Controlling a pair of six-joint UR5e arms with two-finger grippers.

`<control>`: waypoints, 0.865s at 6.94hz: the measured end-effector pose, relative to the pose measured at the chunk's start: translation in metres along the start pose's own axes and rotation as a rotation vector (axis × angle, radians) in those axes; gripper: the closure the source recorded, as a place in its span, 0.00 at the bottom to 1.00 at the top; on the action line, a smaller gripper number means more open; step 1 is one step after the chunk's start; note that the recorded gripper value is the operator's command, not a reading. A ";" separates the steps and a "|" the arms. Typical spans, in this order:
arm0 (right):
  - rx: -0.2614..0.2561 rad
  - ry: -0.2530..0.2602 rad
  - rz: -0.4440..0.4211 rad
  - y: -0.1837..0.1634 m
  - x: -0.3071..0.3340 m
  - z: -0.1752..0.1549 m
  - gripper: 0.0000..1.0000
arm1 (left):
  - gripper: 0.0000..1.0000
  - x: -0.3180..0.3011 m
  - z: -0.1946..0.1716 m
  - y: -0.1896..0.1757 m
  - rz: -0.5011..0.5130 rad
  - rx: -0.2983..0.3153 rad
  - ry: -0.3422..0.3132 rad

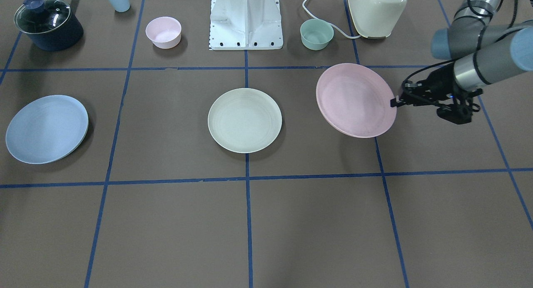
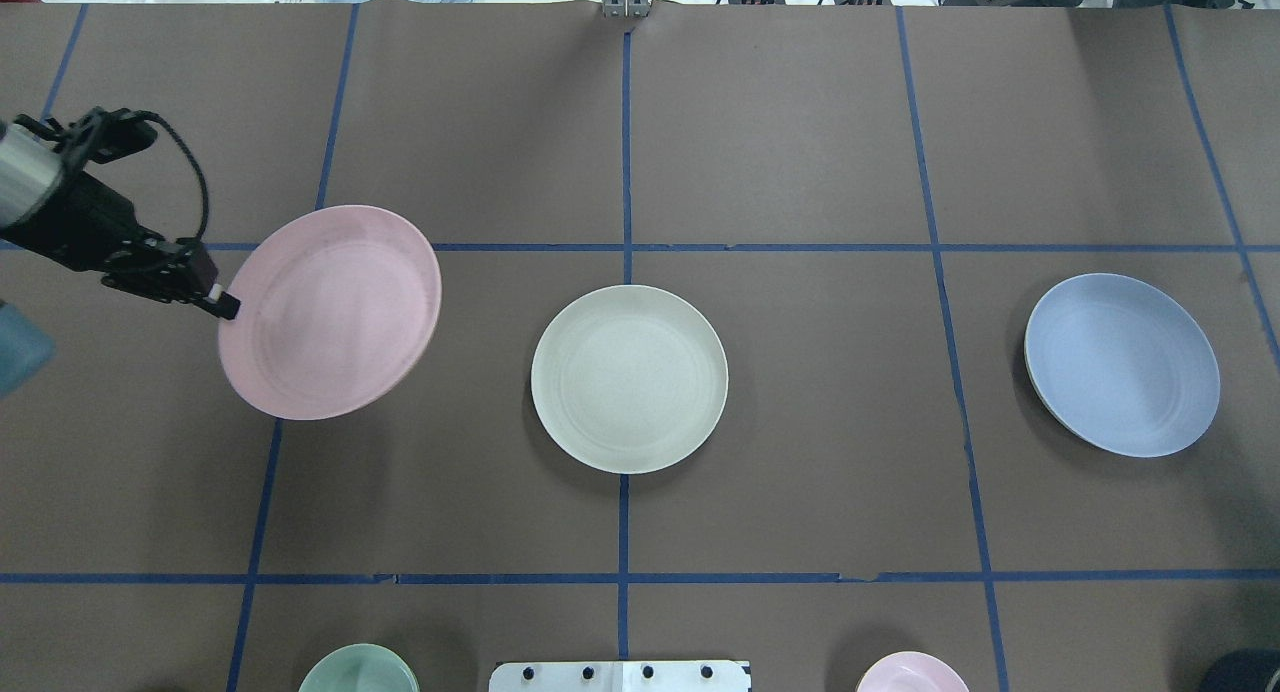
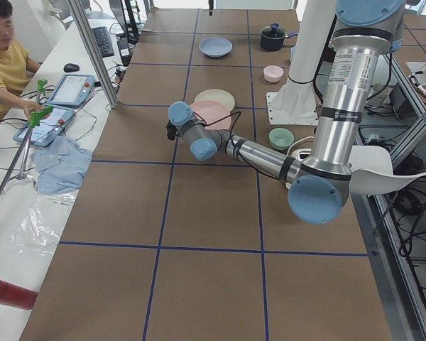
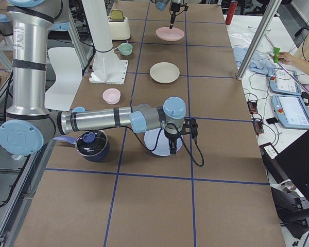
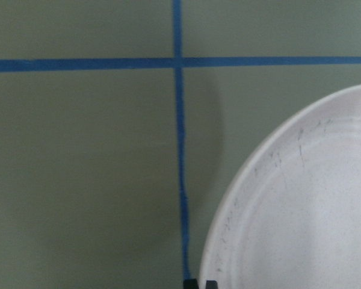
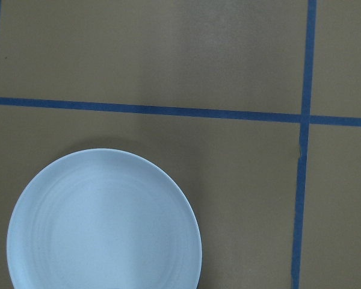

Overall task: Stack three plates with pink and blue
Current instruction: 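Carry the pink plate over the cream plate and lower it on top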

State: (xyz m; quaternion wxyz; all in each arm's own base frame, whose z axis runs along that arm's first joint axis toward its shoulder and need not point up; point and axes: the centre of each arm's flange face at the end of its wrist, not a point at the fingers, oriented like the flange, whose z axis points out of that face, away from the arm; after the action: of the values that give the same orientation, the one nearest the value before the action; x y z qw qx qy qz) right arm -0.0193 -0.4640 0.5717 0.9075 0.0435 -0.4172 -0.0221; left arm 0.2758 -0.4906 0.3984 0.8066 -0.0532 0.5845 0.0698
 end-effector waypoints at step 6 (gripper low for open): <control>-0.001 -0.030 -0.019 0.002 -0.006 0.004 0.00 | 1.00 0.177 0.157 0.012 -0.056 0.022 -0.029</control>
State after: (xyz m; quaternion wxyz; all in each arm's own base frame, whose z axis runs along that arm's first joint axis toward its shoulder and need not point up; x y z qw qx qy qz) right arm -0.0260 -0.4615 0.5699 0.9009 0.0465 -0.4303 -0.0315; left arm 0.4747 -0.4434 0.2785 0.8172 -0.0595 0.5718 0.0415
